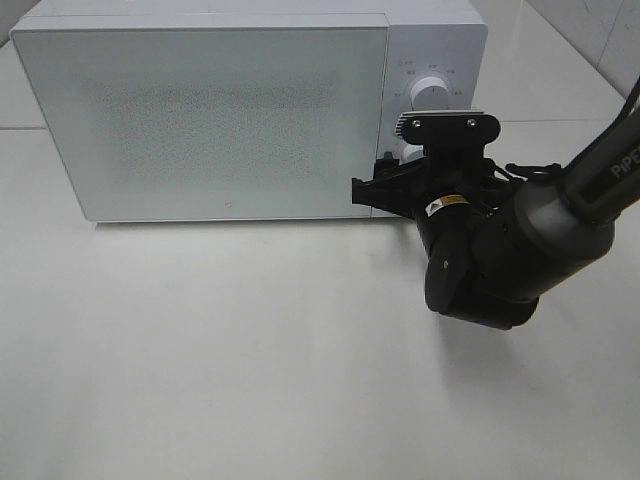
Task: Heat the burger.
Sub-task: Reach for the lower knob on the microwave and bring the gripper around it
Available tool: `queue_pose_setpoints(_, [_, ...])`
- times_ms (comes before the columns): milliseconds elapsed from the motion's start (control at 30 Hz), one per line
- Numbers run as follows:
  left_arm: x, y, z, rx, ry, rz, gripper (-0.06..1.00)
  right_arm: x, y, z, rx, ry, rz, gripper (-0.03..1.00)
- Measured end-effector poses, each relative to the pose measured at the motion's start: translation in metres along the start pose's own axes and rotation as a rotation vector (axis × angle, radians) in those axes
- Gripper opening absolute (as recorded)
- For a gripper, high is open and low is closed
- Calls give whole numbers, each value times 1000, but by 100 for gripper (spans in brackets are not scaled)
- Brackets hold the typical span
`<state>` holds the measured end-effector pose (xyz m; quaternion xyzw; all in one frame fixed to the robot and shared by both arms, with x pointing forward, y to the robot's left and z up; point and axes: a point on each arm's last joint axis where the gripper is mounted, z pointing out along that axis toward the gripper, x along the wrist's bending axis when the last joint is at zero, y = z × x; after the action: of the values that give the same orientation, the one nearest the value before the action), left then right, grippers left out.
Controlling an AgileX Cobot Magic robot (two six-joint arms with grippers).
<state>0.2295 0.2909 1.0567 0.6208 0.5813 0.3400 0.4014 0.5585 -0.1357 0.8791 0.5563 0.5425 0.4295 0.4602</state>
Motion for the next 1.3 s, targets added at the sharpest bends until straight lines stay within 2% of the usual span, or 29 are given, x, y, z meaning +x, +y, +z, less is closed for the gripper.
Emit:
queue_pose_setpoints(500, [0, 0, 0, 0, 0, 0, 99, 2, 5, -2, -21, 8, -7, 71])
queue_pose_setpoints(567, [0, 0, 0, 0, 0, 0, 99, 3, 5, -2, -26, 11, -9, 63])
queue_pose_setpoints(667, [0, 0, 0, 0, 0, 0, 99, 3, 5, -2, -26, 11, -9, 59])
queue_pose_setpoints(733, [0, 0, 0, 0, 0, 0, 99, 3, 5, -2, -26, 11, -9, 46])
queue_pose_setpoints(800, [0, 0, 0, 0, 0, 0, 99, 3, 5, -2, -25, 9, -6, 43])
queue_pose_setpoints(1167, [0, 0, 0, 0, 0, 0, 99, 3, 5, -2, -26, 14, 29, 43])
queue_pose_setpoints(1300, [0, 0, 0, 0, 0, 0, 99, 4, 6, -2, -28, 26, 121, 43])
